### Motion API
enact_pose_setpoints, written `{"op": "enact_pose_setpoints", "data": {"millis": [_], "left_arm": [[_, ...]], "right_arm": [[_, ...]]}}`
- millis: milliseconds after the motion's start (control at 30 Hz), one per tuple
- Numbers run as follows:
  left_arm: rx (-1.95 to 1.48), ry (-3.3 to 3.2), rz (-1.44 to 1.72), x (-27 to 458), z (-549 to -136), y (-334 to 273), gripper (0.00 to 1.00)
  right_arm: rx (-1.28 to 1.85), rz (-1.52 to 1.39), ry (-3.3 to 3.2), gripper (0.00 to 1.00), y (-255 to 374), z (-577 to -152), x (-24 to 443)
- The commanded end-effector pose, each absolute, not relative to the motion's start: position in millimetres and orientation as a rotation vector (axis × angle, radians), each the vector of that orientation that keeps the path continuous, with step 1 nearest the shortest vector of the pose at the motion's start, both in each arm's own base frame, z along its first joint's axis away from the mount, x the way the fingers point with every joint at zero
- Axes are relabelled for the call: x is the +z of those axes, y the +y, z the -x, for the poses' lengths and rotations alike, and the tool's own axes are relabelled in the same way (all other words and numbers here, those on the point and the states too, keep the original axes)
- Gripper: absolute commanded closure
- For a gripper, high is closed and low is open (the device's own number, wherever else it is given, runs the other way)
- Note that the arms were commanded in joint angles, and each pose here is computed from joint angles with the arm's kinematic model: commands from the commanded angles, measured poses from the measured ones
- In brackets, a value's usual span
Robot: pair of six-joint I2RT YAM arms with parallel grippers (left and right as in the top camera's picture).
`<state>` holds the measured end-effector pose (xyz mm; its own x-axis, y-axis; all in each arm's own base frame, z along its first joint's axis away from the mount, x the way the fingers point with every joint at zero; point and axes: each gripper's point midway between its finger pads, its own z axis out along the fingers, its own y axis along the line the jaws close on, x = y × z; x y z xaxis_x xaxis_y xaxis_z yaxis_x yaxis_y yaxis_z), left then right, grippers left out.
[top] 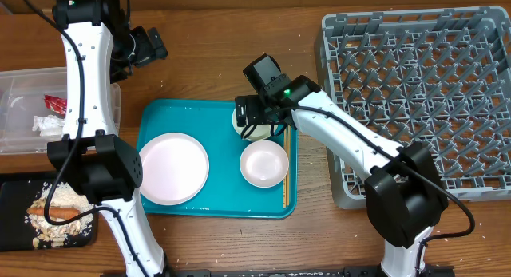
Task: Sort waste into correct bins and load items into the dishwasher
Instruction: 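Reach the right gripper to the white cup and grasp it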
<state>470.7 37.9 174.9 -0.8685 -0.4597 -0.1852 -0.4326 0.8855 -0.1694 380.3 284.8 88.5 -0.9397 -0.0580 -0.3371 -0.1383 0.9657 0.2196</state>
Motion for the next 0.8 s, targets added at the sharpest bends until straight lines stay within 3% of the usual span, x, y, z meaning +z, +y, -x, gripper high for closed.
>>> {"op": "enact_pose_setpoints", "data": {"millis": [0,400,767], "left_arm": [[-0.192,2.835,0.682,175,-471,35,0.00],[-0.192,2.835,0.683,175,-471,35,0.00],[-0.191,2.835,0.683,175,-471,35,0.00]], "right_arm": [[0.396,0.146,2.814,0.00,291,-372,86],[0.418,0.221,2.817,0.00,300,-370,79],[0.243,0.248,2.784,0.01,290,-377,66]]}}
